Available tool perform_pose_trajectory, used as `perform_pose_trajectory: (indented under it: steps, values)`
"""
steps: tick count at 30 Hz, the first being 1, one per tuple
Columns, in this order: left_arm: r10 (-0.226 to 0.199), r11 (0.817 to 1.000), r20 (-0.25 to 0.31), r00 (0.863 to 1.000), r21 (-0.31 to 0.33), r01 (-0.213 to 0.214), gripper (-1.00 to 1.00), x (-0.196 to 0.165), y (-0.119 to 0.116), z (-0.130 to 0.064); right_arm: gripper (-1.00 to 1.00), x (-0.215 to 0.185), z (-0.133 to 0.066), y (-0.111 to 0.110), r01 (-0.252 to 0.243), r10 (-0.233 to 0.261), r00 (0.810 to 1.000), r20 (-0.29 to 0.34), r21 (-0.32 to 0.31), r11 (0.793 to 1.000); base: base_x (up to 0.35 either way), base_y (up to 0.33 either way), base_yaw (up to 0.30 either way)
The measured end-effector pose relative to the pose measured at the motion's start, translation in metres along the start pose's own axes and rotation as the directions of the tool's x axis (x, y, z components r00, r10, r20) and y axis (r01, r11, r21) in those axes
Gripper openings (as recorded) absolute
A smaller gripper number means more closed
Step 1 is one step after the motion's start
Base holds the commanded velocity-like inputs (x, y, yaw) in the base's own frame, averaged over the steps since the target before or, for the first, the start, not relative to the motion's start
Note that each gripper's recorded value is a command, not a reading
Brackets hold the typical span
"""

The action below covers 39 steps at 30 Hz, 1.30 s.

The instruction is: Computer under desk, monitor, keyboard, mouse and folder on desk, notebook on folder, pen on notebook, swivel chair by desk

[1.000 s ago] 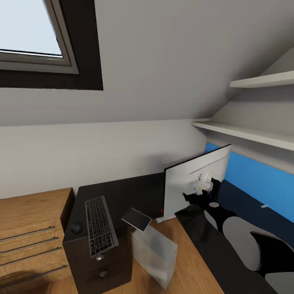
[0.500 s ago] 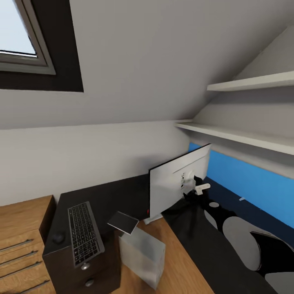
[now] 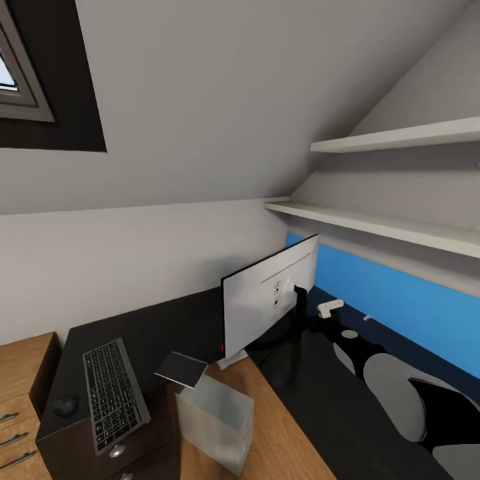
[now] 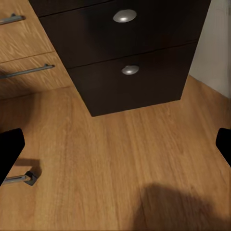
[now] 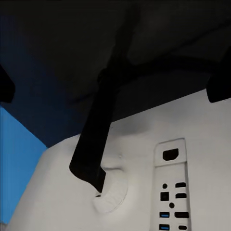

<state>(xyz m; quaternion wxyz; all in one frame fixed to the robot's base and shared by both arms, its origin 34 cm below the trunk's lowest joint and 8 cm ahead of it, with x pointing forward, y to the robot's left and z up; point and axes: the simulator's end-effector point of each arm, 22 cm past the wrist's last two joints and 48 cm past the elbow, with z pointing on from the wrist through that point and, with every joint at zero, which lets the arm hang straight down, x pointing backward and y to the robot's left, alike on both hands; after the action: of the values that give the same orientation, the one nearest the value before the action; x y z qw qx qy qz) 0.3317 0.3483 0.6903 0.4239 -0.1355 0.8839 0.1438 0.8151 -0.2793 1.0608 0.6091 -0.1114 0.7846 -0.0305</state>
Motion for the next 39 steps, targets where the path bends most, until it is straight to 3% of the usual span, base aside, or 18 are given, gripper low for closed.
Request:
perform_pose_trajectory:
  steps: [20, 26, 39]
  values:
    - [-0.005, 1.0, 0.003, 1.0, 0.001, 0.005, 1.0, 0.0, -0.004, -0.001, 1.0, 0.001, 0.0, -0.008, -0.006, 0.006, 1.0, -0.006, 0.04, 0.999, 0.0, 0.0, -0.008]
    - [-0.038, 0.999, -0.009, 0.999, -0.029, 0.038, 1.0, 0.003, 0.0, -0.001, 1.0, 0.002, 0.0, -0.011, -0.009, 0.009, 1.0, -0.006, 0.056, 0.998, 0.0, 0.0, 0.0]
    - [-0.038, 0.999, -0.01, 0.999, -0.034, 0.038, 1.0, 0.009, -0.001, 0.009, 1.0, 0.01, 0.008, -0.009, -0.01, 0.01, 1.0, -0.001, 0.056, 0.998, 0.0, 0.0, 0.0]
